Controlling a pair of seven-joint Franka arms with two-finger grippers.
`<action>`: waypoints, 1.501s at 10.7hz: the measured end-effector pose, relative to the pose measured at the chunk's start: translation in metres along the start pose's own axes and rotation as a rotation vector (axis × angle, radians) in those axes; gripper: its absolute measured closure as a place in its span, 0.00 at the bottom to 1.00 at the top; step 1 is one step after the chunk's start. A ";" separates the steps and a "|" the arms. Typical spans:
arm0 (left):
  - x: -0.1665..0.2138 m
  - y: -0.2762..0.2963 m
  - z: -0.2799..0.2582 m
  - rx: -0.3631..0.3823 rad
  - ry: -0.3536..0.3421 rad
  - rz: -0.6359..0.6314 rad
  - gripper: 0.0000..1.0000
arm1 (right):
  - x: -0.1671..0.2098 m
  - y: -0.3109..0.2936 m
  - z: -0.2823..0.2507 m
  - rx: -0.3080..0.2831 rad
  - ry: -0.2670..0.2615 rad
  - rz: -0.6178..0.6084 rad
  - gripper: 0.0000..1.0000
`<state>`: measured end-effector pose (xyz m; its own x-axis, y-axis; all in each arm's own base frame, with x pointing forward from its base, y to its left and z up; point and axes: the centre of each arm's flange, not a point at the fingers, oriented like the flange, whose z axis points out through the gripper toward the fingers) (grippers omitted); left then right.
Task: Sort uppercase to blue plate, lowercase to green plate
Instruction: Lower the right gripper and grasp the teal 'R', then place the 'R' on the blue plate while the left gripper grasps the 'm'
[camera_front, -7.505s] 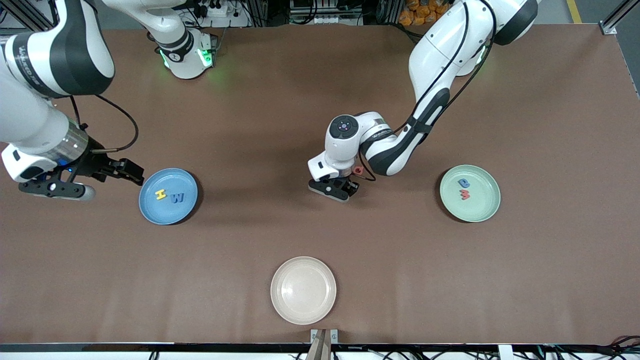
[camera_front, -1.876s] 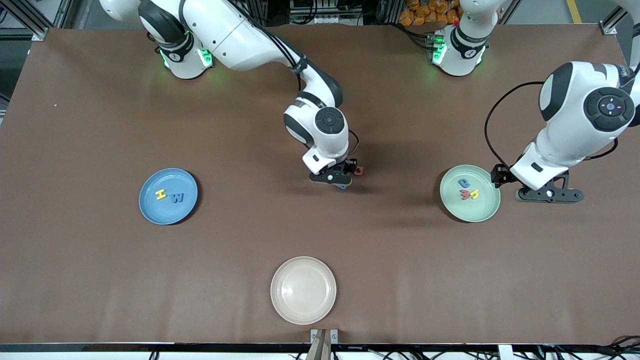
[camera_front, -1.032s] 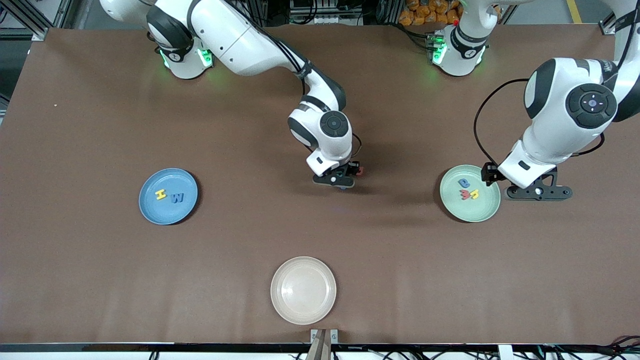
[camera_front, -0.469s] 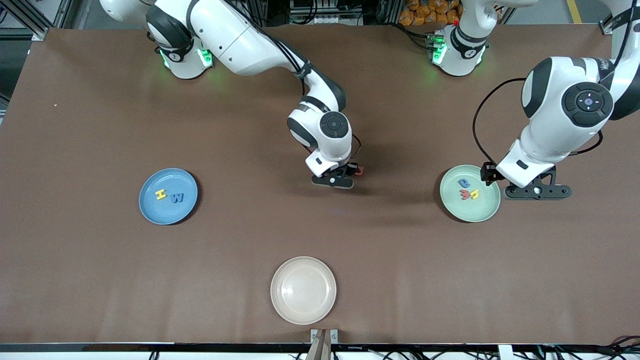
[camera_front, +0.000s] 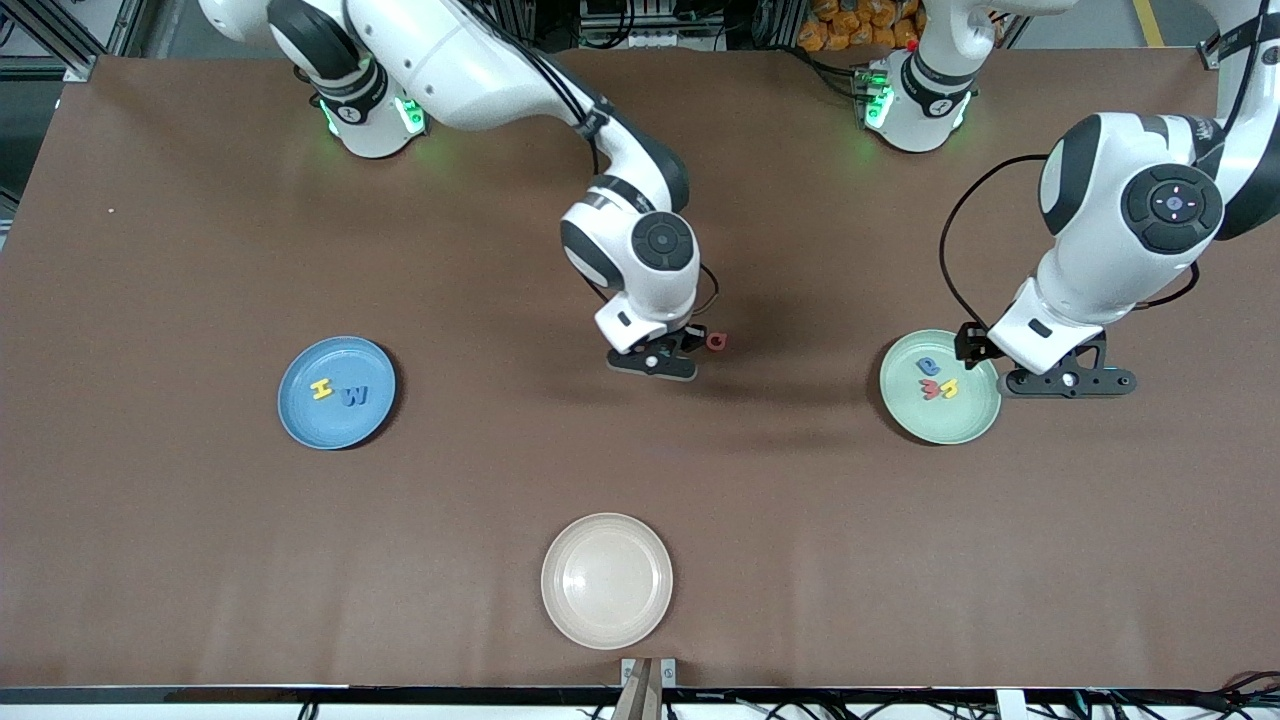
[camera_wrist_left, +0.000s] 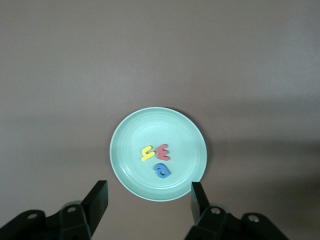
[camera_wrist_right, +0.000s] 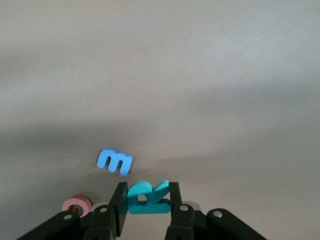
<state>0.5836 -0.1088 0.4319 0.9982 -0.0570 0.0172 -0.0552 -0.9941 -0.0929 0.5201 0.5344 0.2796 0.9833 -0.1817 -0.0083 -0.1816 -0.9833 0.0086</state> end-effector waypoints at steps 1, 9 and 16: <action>-0.002 0.007 0.001 -0.028 -0.008 -0.007 0.26 | 0.018 0.020 -0.028 -0.001 0.003 0.004 0.63; -0.043 0.235 0.077 -0.197 0.029 0.246 0.27 | 0.164 0.341 -0.053 -0.111 -0.200 0.115 0.63; -0.057 0.323 0.143 -0.125 0.075 0.477 0.22 | 0.141 0.483 0.035 -0.105 -0.262 0.077 0.63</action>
<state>0.5125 -0.4136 0.2586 0.8569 -0.5101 0.0737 -0.5123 -0.8587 0.0120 0.5709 0.0333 0.2474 0.9281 -0.2646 -0.2619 -0.2401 -0.9630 0.1221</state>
